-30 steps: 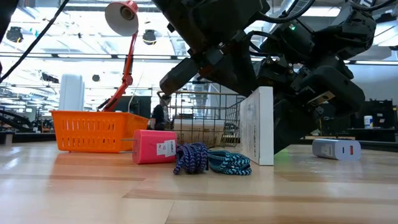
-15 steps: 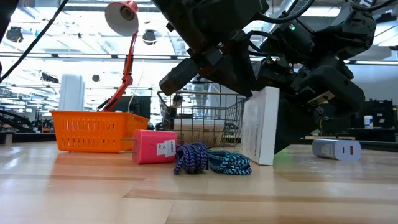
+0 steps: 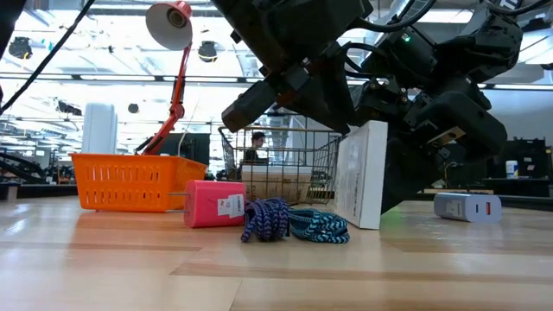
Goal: Pick and place items into bin
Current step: Put the card reader box into the wire basket
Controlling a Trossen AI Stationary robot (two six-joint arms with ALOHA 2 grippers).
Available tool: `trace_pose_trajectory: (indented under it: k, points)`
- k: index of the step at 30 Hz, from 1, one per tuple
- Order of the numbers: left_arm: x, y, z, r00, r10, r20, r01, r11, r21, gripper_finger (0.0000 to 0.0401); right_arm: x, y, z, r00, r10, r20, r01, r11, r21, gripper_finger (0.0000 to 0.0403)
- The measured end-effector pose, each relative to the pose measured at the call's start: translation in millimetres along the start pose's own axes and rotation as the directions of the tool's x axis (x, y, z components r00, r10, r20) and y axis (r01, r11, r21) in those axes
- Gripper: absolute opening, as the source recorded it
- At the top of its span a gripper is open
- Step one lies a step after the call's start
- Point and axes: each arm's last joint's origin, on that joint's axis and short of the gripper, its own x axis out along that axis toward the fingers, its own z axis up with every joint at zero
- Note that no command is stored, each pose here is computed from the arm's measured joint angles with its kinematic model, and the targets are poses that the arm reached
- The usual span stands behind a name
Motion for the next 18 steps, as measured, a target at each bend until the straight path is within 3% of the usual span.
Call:
trace_pose_trajectory:
  k: [10, 18]
  points:
    - [-6, -6, 5, 1.0, 0.0, -0.03, 0.003, 0.995, 0.103, 0.0055, 0, 0, 0, 1.0, 0.0, 0.0, 0.0, 1.0, -0.001, 0.0]
    - [-9, -10, 8, 1.0, -0.012, -0.027, 0.015, 0.992, 0.126, 0.0055, 0, 0, 0, 1.0, 0.0, 0.0, 0.0, 1.0, -0.001, 0.0]
